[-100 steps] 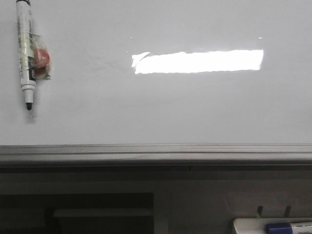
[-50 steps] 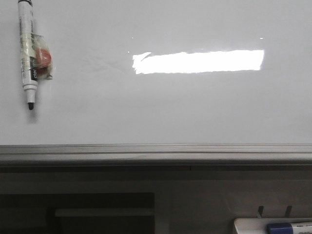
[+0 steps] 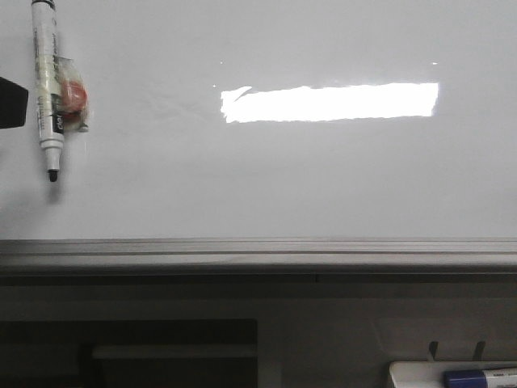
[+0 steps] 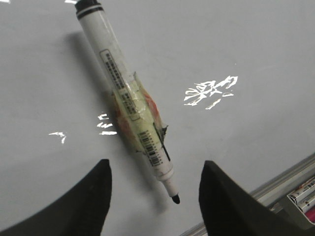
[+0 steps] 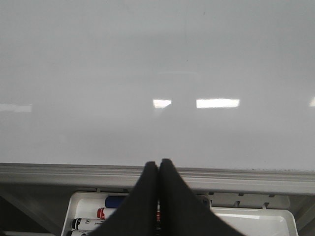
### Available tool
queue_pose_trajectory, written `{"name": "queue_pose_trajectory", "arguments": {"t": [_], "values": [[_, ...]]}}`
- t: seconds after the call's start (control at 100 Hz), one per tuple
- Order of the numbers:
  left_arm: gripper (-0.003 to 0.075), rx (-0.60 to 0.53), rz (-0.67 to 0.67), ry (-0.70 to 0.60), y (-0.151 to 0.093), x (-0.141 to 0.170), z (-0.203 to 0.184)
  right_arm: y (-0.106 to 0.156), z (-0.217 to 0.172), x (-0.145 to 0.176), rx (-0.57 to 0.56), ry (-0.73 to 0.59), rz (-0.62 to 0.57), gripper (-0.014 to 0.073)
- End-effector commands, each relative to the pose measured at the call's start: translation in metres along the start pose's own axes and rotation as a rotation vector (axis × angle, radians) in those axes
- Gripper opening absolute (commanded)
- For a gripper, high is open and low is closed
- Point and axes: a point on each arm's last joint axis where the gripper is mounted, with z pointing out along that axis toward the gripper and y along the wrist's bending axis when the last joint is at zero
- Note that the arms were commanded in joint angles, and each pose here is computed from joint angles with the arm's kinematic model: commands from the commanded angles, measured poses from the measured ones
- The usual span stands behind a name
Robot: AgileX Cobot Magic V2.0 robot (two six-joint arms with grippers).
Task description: Write number 3 on whiteboard
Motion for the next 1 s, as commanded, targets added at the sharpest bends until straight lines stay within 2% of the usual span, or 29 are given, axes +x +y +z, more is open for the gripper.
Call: {"name": "queue_pose_trajectory", "arguments": {"t": [0.0,0.11,0.25,0.49,0.74,0.99], "values": [[0.0370,-0.002,-0.020,-0.130,-0.001,-0.017,0.002,0.000,-0.001,-0.014,0.004,-0.077,0.000,-0.0041],[0.0370,0.018,-0.068,-0.151,-0.005,-0.018,0.008,0.000,-0.001,-0.015,0.005,-0.086,0.000,-0.0041],[0.0369,0.086,-0.050,-0.142,-0.020,-0.014,0.018,0.000,-0.001,-0.015,0.005,-0.089,0.000,-0.0041],[0.0370,0.043,-0.113,-0.104,-0.016,-0.007,0.031,0.000,-0.001,-0.015,0.005,-0.089,0.000,-0.0041],[0.0370,0.024,-0.250,-0.121,-0.014,-0.010,0.027,0.000,-0.001,-0.015,0.005,-0.089,0.000,-0.0041],[0.0369,0.022,-0.307,-0.120,-0.019,-0.005,0.039,0.000,-0.001,-0.015,0.005,-0.089,0.000,-0.0041]]}}
